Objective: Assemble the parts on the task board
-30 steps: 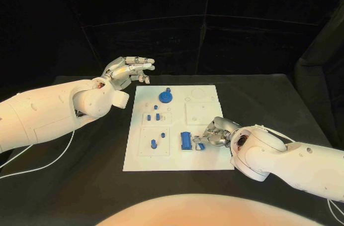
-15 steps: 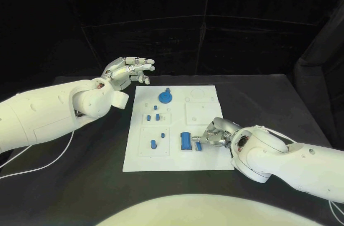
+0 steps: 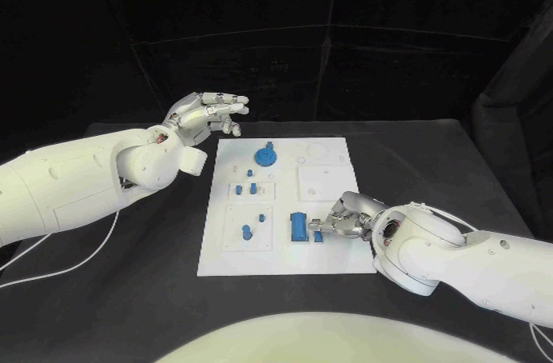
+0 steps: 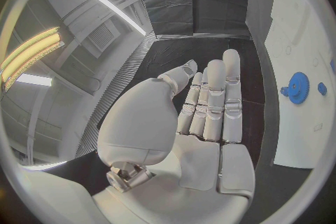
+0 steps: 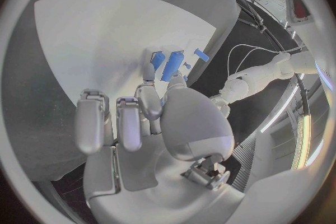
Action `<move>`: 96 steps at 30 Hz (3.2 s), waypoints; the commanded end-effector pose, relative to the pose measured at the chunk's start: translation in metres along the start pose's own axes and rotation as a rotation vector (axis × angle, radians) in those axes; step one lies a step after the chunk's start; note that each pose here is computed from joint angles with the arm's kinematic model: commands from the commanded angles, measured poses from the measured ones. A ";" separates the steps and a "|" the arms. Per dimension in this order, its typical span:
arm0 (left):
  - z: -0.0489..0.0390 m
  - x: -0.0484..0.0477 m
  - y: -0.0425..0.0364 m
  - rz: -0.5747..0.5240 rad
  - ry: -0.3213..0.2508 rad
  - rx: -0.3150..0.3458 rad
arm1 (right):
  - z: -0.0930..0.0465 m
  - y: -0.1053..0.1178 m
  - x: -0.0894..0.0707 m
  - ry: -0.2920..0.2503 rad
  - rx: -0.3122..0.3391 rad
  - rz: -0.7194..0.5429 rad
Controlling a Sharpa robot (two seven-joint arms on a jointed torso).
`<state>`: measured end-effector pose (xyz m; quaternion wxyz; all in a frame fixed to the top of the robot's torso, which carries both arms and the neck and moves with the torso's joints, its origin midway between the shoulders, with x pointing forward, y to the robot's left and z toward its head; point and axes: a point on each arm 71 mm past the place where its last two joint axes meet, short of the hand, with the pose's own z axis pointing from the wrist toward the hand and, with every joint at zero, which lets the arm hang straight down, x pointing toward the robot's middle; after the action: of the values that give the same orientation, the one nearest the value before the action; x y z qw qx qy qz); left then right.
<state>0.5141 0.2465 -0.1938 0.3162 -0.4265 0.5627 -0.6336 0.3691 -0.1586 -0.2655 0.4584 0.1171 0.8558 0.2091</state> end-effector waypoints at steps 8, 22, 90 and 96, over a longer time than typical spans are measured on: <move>0.0004 0.0011 -0.0010 -0.001 0.014 0.003 | -0.004 -0.003 0.003 0.079 -0.037 -0.085; 0.0011 0.0016 -0.0006 -0.001 0.016 0.000 | -0.001 -0.010 0.001 0.080 -0.002 -0.095; 0.0272 -0.0150 0.0281 0.033 -0.209 0.025 | 0.102 -0.042 -0.132 -0.357 -0.406 0.944; 0.0182 0.0031 0.0363 0.063 -0.263 0.020 | 0.085 -0.030 -0.118 -0.415 -0.391 0.991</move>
<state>0.5271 0.2284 -0.2298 0.3695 -0.4855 0.5276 -0.5911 0.5062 -0.2057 -0.2373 0.4435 0.4342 0.5639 0.5448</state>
